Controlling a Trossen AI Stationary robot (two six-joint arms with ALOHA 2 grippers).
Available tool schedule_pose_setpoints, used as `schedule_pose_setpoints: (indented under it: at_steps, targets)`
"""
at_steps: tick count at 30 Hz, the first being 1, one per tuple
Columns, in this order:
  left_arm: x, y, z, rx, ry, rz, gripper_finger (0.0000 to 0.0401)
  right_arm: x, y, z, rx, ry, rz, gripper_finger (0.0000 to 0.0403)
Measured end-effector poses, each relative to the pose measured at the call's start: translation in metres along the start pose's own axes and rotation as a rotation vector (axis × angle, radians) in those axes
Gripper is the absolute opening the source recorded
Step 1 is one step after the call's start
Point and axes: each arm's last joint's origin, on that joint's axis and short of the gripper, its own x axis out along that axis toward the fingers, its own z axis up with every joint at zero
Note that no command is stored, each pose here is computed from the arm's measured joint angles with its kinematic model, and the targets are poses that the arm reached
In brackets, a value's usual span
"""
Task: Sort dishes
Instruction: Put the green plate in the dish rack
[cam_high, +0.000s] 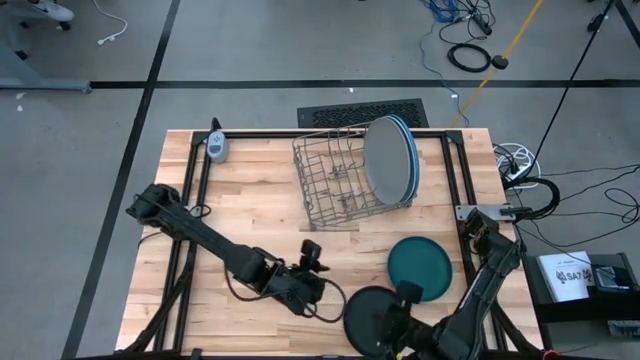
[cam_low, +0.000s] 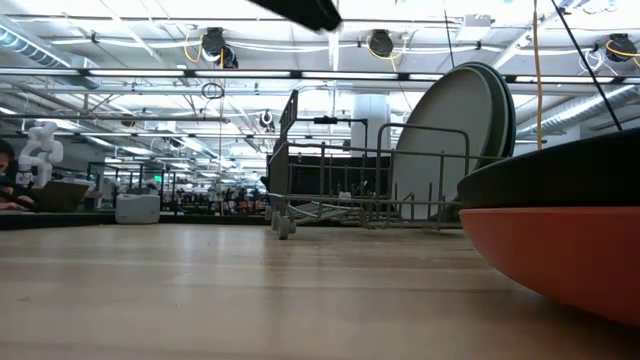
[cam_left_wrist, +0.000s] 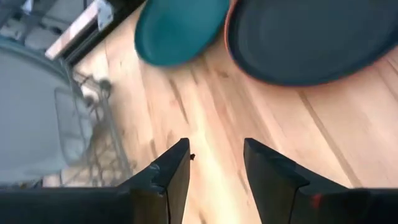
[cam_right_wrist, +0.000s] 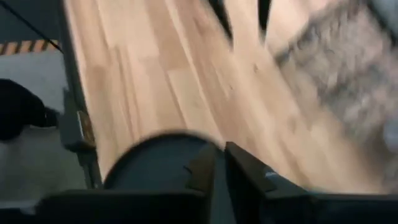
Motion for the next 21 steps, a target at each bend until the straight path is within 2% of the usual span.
schedule_pose_setpoints:
  at_steps: [3, 6, 11, 15, 21]
  targets:
    - [-0.023, 0.011, -0.003, -0.057, 0.021, 0.029, 0.015, 0.009, -0.001, -0.007, 0.159, 0.054, -0.025, 0.0075]
    - [-0.043, 0.018, -0.011, -0.091, 0.038, 0.048, 0.015, 0.022, -0.003, -0.01, 0.26, 0.126, -0.061, 0.0127]
    - [-0.071, 0.026, -0.047, -0.134, 0.116, 0.131, 0.015, 0.057, -0.015, -0.002, 0.339, 0.231, -0.155, 0.0195]
    - [-0.089, 0.033, -0.078, -0.224, 0.105, 0.181, 0.015, 0.089, -0.034, 0.005, 0.396, 0.362, -0.237, 0.0207]
    - [-0.115, 0.038, -0.1, -0.329, -0.004, 0.198, 0.015, 0.123, -0.078, 0.004, 0.512, 0.576, -0.37, 0.0196]
